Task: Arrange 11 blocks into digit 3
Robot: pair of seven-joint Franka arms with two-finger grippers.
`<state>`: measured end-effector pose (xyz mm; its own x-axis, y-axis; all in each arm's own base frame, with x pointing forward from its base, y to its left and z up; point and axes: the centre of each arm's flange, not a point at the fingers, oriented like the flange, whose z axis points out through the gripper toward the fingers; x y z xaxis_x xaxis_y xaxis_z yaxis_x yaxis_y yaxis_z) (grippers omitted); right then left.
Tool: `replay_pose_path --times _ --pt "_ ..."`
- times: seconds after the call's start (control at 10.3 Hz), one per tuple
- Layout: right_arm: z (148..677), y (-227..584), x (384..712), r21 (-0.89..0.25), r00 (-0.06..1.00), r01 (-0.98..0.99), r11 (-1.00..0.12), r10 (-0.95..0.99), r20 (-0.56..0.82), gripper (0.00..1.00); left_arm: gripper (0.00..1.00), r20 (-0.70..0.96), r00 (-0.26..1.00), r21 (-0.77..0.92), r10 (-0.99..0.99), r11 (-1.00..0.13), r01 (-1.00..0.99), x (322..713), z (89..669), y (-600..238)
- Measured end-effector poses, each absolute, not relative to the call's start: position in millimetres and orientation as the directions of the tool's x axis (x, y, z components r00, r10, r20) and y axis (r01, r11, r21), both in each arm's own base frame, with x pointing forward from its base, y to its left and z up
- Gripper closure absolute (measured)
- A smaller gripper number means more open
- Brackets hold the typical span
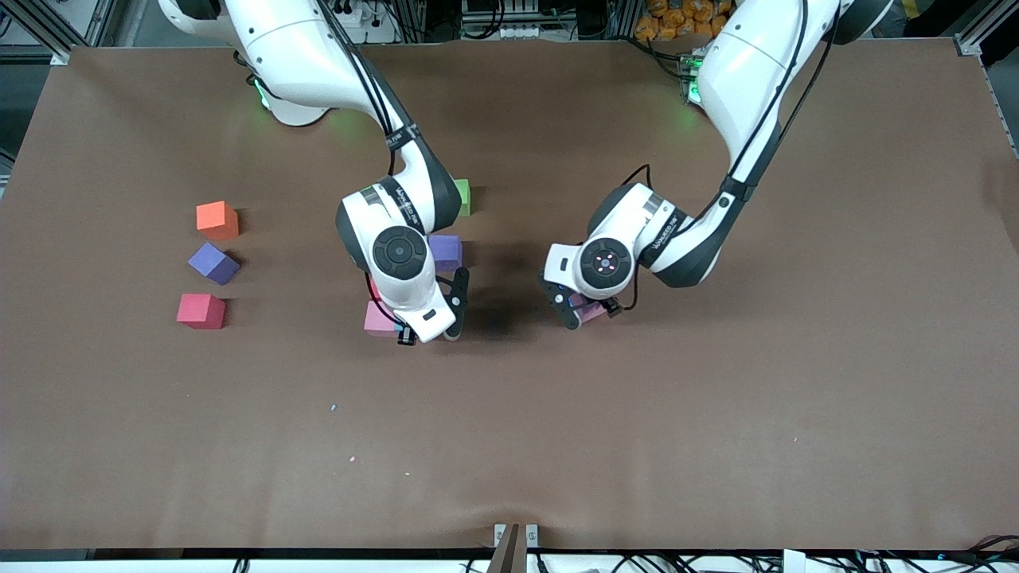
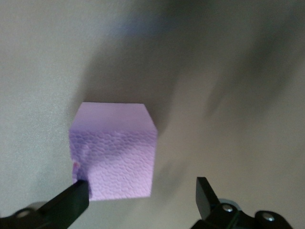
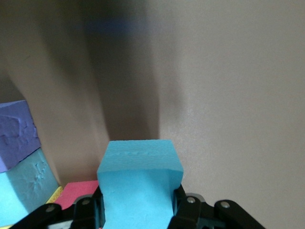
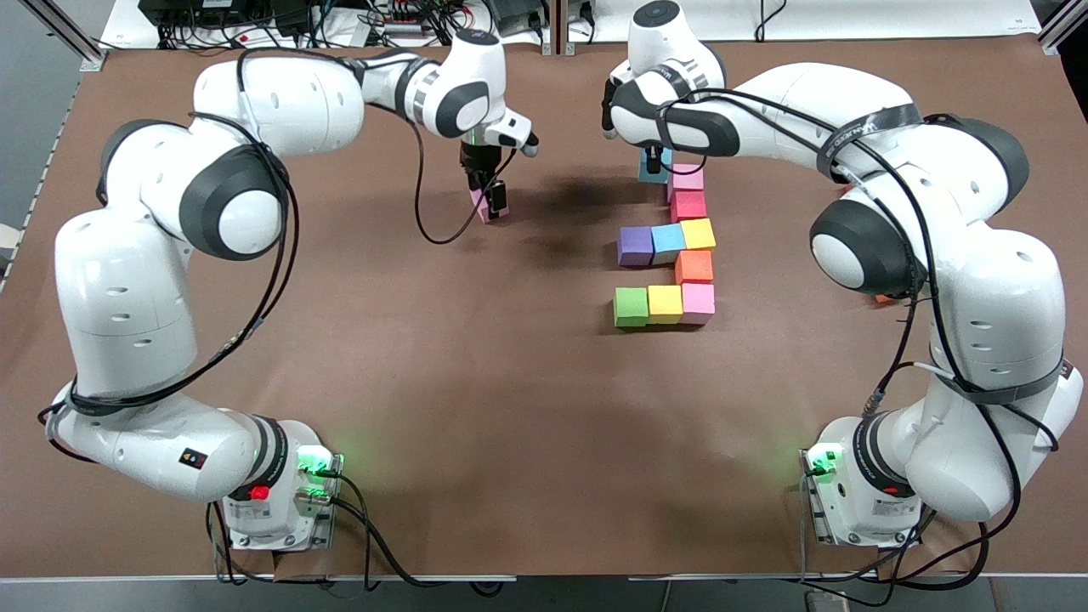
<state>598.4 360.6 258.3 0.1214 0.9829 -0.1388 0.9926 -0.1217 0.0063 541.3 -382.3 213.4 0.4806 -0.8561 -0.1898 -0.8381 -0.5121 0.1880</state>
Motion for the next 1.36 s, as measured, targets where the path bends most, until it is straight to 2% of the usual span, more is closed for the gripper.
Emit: replay_pose_path --times 0.58,1.36 --pt "229.7 360.3 599.8 0.031 0.103 0.995 -0.1 0.986 -0.132 0.47 0.0 -0.156 0.496 0.176 -0.854 -0.518 -0.837 544.2 209.1 -374.0" --pt "207.3 349.1 593.8 0.031 0.075 0.997 -0.072 0.988 -0.136 0.47 0.0 -0.163 0.499 0.183 -0.851 -0.523 -0.833 547.1 243.3 -374.0"
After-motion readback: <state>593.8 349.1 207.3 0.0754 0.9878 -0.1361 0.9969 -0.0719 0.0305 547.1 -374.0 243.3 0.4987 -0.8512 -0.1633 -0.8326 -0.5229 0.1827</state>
